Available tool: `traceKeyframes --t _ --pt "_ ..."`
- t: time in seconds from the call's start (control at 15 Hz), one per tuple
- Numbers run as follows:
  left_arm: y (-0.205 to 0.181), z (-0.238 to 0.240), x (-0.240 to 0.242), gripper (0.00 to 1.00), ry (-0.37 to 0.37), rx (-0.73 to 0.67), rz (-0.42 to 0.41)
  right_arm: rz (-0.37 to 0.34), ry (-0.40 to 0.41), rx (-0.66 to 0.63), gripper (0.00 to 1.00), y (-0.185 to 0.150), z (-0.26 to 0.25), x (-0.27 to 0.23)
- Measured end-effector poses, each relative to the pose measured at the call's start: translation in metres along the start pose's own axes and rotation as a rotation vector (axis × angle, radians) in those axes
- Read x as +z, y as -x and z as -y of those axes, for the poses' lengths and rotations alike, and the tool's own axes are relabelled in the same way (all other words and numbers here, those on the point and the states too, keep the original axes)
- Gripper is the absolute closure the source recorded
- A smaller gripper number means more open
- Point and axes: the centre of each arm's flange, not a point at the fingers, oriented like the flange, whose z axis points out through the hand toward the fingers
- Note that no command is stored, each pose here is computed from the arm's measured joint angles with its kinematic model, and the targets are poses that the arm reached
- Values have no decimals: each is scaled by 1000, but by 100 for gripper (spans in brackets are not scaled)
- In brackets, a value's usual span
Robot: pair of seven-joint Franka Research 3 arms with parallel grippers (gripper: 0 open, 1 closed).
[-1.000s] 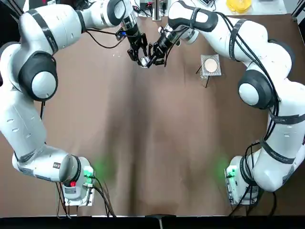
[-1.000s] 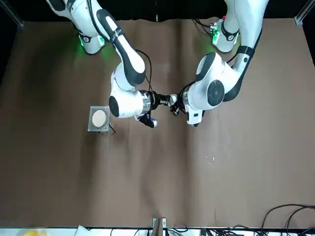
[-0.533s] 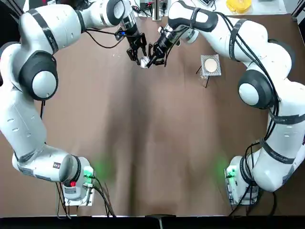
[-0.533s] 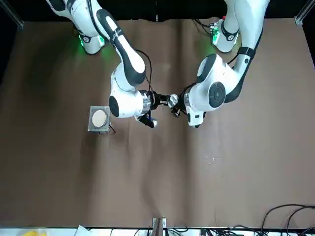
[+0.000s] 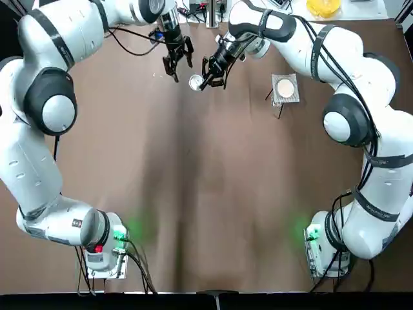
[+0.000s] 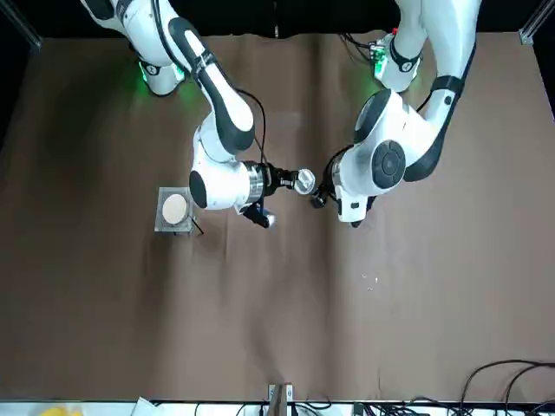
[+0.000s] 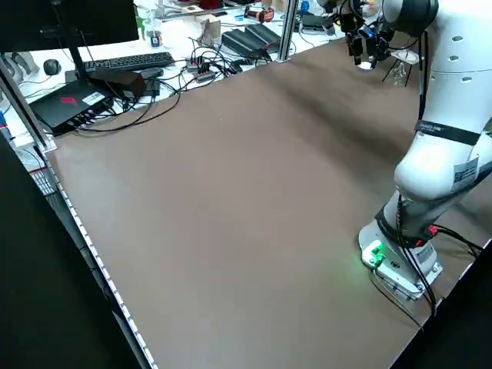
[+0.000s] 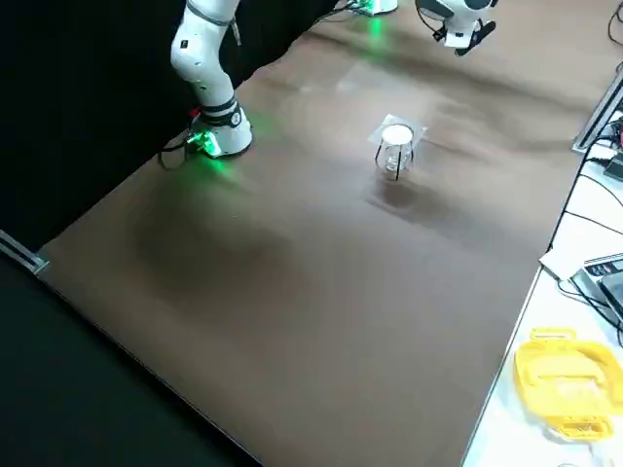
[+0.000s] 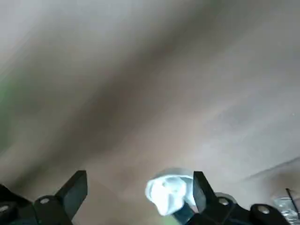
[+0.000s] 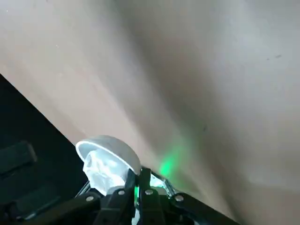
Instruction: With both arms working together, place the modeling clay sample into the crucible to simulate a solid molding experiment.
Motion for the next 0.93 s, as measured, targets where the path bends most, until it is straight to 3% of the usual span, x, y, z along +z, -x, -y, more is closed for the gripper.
traceKeyframes --t 0.27,0.47,0.93 --pt "-29 21 -33 0 -40 242 -106 -40 -11 -14 95 -21 -9 -26" --pt "-56 42 -57 0 -106 402 -188 -106 56 -41 95 -49 -30 -62" --pt "-108 85 -109 0 -187 749 -249 5 202 -112 95 -90 -100 -151"
